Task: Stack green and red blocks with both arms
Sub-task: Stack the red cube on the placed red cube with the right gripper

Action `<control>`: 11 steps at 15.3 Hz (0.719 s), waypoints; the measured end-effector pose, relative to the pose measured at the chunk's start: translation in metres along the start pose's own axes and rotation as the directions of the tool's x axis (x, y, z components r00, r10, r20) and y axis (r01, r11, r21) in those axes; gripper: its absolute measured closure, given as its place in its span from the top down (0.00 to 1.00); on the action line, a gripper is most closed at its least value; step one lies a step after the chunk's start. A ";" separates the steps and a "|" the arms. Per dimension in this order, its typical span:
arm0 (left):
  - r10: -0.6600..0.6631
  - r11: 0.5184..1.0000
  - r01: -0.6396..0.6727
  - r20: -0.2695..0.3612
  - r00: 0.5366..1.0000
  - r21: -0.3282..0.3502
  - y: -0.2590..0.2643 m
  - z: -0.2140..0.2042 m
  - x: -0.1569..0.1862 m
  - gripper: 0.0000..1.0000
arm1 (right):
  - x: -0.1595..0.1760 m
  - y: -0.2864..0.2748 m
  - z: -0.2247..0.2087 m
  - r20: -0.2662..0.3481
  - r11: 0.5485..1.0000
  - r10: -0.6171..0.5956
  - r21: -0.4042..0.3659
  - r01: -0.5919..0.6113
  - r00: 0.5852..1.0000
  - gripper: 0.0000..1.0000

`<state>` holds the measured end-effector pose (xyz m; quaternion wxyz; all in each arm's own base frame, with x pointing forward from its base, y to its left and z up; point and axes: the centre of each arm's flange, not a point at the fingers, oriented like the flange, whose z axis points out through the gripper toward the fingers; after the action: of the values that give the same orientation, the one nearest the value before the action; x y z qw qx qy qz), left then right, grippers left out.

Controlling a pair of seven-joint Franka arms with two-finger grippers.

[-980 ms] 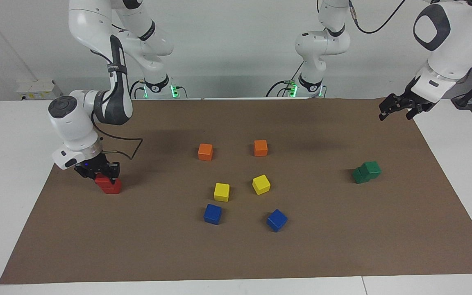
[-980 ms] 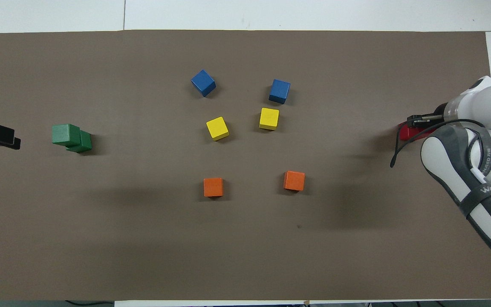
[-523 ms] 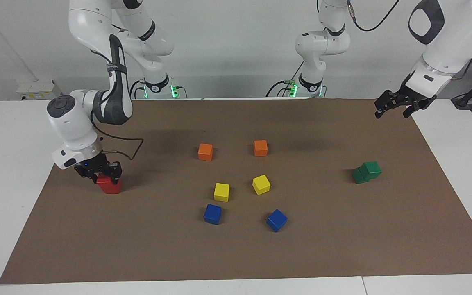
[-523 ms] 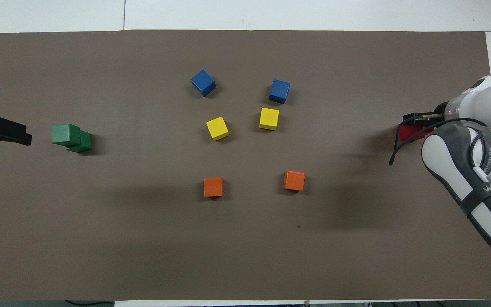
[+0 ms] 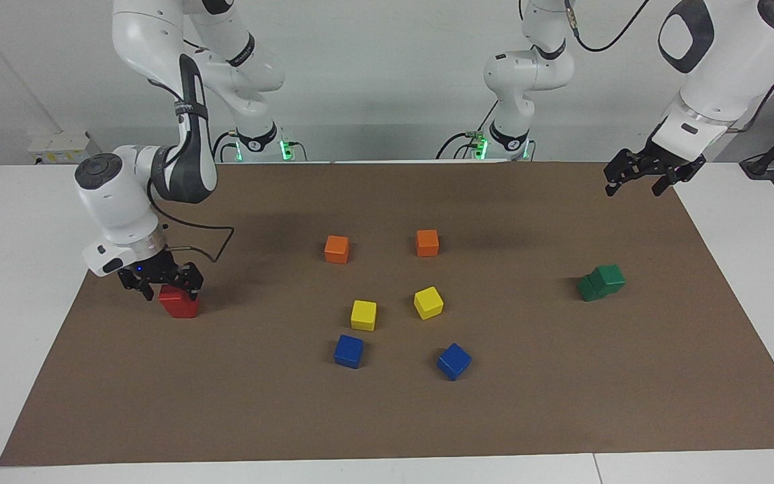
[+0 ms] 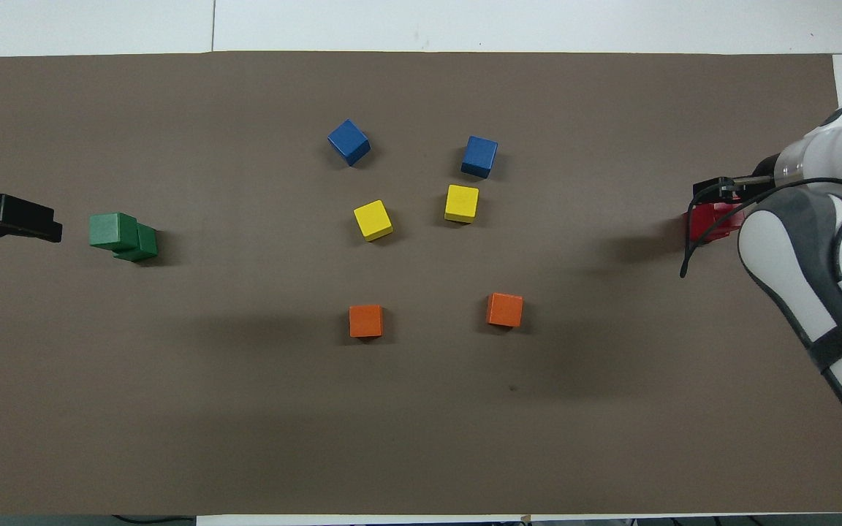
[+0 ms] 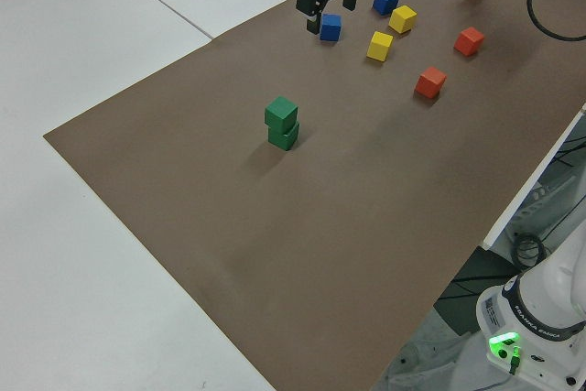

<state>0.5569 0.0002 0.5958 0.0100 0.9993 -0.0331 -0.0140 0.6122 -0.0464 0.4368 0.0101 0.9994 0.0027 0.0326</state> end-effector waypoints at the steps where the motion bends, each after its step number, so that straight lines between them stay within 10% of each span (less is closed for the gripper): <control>1: 0.000 1.000 0.000 -0.003 1.000 0.000 0.000 0.000 0.000 1.00 | -0.001 -0.006 -0.027 0.016 1.000 -0.009 0.001 0.009 1.000 1.00; 11: -0.001 1.000 0.001 0.003 1.000 0.000 -0.001 0.003 0.000 1.00 | -0.066 -0.038 -0.164 0.178 0.999 -0.039 0.008 0.038 0.983 1.00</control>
<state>0.5570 0.0007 0.5929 0.0101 0.9993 -0.0325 -0.0154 0.5355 -0.0053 0.5957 0.0087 0.9981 0.0213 -0.0569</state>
